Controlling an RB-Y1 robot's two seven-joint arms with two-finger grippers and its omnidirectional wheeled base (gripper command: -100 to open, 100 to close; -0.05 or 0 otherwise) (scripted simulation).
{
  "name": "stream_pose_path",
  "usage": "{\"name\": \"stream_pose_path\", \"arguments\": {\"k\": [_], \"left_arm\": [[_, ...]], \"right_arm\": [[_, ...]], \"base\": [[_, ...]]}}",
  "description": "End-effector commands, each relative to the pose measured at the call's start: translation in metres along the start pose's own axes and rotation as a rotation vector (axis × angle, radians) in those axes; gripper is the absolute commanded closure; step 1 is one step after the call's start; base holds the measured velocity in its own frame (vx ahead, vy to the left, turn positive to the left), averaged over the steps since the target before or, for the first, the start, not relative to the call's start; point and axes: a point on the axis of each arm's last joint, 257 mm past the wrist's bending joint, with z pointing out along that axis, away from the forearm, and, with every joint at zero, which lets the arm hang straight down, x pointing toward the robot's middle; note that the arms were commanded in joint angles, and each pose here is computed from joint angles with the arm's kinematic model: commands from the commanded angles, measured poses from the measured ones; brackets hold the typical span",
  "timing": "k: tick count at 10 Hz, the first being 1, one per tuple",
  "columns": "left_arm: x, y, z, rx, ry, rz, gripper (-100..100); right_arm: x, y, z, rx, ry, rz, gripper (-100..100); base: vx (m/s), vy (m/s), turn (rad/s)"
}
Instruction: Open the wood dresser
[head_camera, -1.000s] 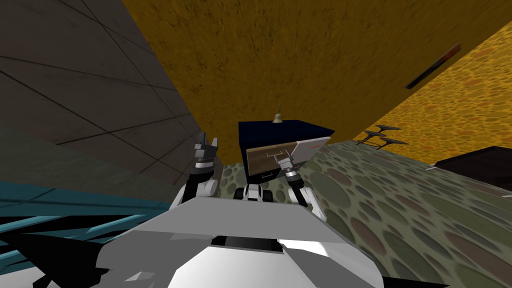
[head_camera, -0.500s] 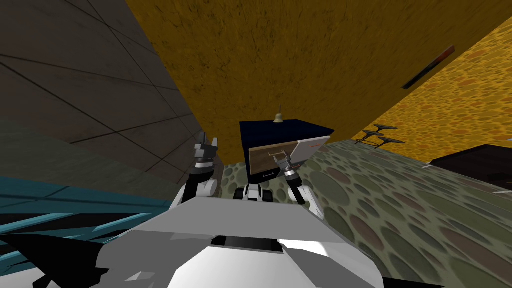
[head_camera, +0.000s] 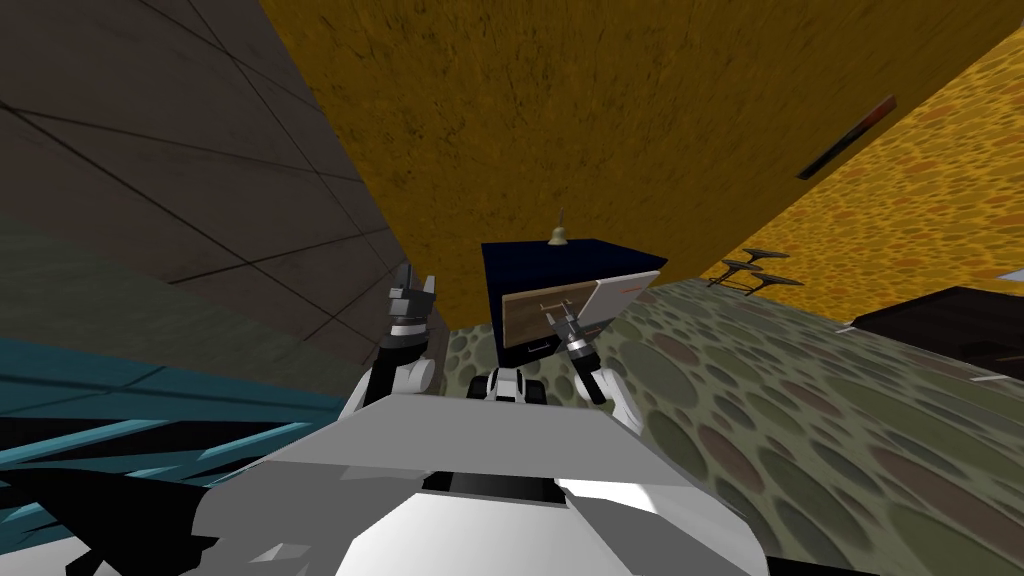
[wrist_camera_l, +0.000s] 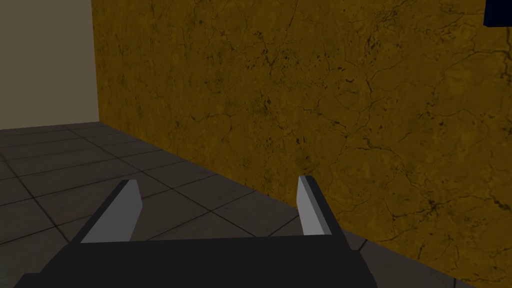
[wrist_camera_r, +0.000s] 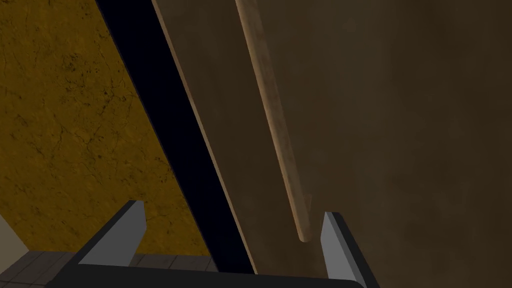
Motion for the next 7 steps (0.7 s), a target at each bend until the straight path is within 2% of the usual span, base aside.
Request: {"name": "stream_pose_path", "arguments": {"k": [1, 6, 7], "left_arm": [[0.000, 0.000, 0.000, 0.000, 0.000, 0.000, 0], [0.000, 0.000, 0.000, 0.000, 0.000, 0.000, 0], [0.000, 0.000, 0.000, 0.000, 0.000, 0.000, 0]], "right_arm": [[0.005, 0.013, 0.004, -0.028, 0.011, -0.099, -100], [0.004, 0.032, 0.015, -0.043, 0.043, -0.201, -100], [0.006, 0.030, 0.012, -0.044, 0.037, -0.192, -100]], "base": [[-0.027, 0.056, -0.020], [-0.027, 0.042, -0.014], [-0.012, 0.018, -0.003]]}}
